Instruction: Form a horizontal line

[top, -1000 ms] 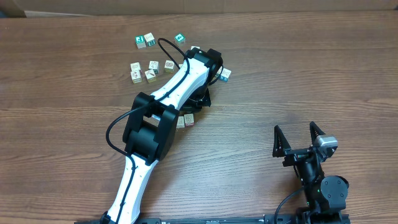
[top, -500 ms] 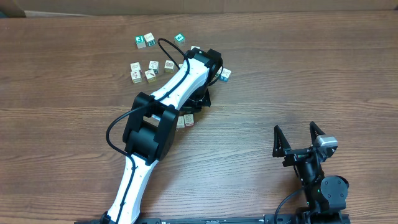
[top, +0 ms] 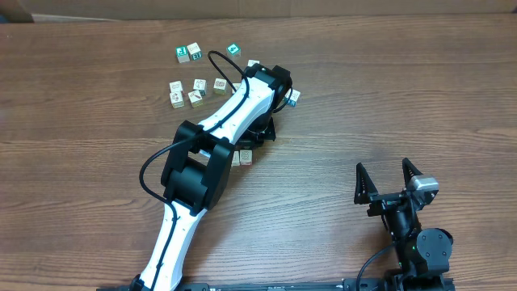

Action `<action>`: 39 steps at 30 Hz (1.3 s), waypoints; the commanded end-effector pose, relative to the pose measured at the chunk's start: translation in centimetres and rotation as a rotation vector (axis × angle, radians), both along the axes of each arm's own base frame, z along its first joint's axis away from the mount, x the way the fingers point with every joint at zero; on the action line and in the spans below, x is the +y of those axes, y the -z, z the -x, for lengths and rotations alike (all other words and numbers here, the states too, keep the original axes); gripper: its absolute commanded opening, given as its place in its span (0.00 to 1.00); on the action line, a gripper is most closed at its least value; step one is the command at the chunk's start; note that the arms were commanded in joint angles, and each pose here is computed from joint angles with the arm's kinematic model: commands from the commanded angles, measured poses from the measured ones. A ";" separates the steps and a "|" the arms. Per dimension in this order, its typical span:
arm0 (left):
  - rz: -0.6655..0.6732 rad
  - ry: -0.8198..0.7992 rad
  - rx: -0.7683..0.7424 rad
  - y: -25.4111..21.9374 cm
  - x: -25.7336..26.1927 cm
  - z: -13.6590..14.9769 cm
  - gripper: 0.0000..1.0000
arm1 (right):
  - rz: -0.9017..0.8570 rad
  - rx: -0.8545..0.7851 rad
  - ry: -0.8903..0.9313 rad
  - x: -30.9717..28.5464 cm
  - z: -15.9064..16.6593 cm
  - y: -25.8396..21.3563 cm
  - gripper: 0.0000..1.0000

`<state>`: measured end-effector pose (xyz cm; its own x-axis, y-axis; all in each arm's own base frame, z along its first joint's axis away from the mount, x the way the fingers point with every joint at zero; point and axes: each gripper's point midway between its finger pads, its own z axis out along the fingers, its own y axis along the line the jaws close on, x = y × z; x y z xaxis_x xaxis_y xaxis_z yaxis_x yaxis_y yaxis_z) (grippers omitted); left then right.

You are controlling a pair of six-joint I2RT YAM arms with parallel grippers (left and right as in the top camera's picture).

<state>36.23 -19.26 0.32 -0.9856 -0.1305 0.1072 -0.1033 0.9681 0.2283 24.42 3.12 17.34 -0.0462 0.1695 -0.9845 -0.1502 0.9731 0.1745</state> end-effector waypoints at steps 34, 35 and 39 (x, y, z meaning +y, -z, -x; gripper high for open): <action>0.234 0.127 -0.047 2.0 -4.3 -2.2 0.04 | 0.004 -0.003 0.011 -0.2 0.0 0.2 1.00; 0.241 0.137 -0.038 2.0 -4.4 -2.0 0.04 | 0.004 -0.003 0.011 -0.2 0.0 0.2 1.00; 0.230 0.153 -0.003 1.9 -4.4 -1.1 0.04 | 0.004 -0.003 0.011 -0.2 0.0 0.2 1.00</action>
